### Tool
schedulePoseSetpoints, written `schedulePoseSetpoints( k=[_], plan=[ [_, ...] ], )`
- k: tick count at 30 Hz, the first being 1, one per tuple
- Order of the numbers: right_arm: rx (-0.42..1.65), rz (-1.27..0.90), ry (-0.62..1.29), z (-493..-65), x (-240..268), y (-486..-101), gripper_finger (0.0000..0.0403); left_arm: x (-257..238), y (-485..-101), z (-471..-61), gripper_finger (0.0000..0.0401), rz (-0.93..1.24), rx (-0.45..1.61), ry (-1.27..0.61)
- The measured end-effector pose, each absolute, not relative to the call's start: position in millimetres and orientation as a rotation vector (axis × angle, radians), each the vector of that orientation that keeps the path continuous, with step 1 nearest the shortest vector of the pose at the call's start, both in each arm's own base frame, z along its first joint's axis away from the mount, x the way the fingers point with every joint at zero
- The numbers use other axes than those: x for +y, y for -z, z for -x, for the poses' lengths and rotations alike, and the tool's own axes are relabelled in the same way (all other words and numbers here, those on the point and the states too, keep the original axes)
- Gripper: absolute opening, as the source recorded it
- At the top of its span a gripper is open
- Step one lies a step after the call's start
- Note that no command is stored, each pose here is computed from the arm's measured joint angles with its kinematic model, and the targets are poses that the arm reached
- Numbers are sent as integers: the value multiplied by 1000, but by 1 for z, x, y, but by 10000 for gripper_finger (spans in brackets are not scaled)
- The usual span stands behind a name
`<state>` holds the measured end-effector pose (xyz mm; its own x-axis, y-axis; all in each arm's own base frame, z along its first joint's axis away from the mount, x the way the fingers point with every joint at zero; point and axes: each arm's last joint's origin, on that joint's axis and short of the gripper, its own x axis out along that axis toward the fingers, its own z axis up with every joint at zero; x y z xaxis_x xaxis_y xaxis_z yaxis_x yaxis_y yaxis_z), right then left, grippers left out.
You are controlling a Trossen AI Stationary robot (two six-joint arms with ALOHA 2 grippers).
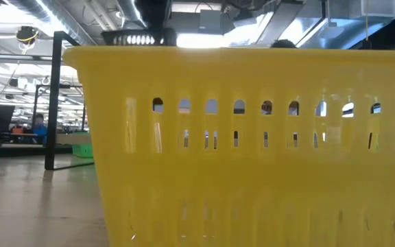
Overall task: Stack baskets on shelf by color
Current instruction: Put the left black bin on the shelf
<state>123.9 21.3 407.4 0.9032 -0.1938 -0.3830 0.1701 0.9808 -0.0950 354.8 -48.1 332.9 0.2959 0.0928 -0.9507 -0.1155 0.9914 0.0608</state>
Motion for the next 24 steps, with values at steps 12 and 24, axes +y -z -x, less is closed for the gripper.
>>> schedulePoseSetpoints(
  k=[12,24],
  plan=[
    [410,61,189,-124,21,-407,6,-70,-265,-354,0,-34,1324,-94],
    [408,61,191,-124,21,-407,6,-70,-247,-350,35,-42,1362,-104]
  ],
)
